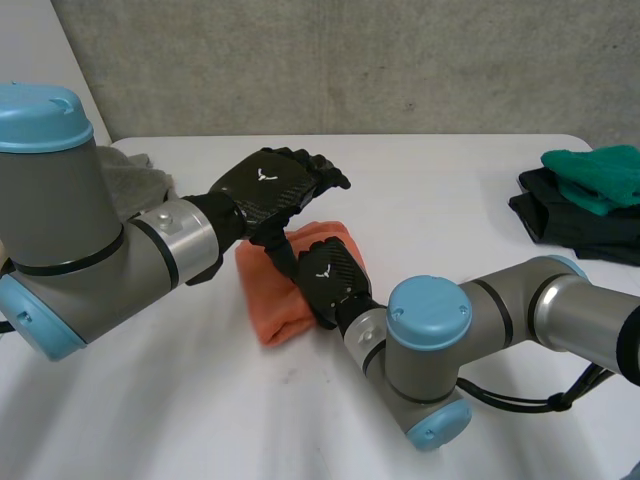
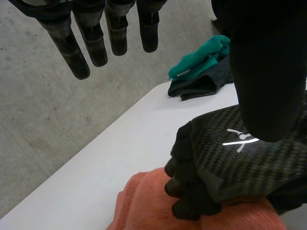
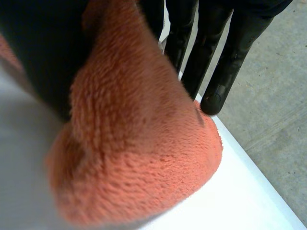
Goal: Fold the laundry.
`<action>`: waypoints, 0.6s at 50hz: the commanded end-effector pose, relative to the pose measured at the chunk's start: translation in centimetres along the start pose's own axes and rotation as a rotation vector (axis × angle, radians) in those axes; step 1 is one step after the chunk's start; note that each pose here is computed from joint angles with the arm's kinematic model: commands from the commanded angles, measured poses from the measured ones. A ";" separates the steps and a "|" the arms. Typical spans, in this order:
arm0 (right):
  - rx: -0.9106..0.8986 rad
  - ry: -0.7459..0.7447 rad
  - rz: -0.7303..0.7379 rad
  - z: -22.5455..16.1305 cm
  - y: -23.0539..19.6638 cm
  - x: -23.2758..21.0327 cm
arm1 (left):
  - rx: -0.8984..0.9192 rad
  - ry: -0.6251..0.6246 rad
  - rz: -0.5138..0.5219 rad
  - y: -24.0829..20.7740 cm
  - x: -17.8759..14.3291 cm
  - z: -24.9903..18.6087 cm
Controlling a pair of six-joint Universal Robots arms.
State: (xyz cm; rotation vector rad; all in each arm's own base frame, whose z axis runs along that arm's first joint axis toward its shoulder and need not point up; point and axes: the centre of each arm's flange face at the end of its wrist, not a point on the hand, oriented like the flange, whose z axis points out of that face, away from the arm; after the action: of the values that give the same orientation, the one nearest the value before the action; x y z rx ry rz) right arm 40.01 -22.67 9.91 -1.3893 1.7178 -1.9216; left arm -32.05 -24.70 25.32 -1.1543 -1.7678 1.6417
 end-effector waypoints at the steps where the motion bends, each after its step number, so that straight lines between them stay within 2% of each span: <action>1: 0.007 0.045 0.007 0.8 -0.2 1.4 | 0.000 -0.001 -0.002 0.0 -0.1 0.0; 13: -0.041 0.278 0.002 0.6 2.4 14.8 | 0.021 -0.033 0.011 -0.9 -0.6 -0.4; 19: 0.181 0.339 -0.035 1.7 1.0 21.8 | 0.020 -0.039 0.012 -0.9 -0.7 -0.4; 23: 0.325 0.467 -0.010 1.7 -0.7 27.8 | 0.019 -0.037 0.011 -0.9 -0.6 -0.5; 30: 0.445 0.625 0.037 -0.5 0.2 38.2 | 0.023 -0.040 0.013 -1.0 -0.7 -0.5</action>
State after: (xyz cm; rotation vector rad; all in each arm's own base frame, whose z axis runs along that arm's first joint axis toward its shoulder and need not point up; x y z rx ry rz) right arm 25.32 -44.06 24.81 -0.8350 1.4509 -2.5658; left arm -31.56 -24.91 26.39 -1.1330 -1.7672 1.6956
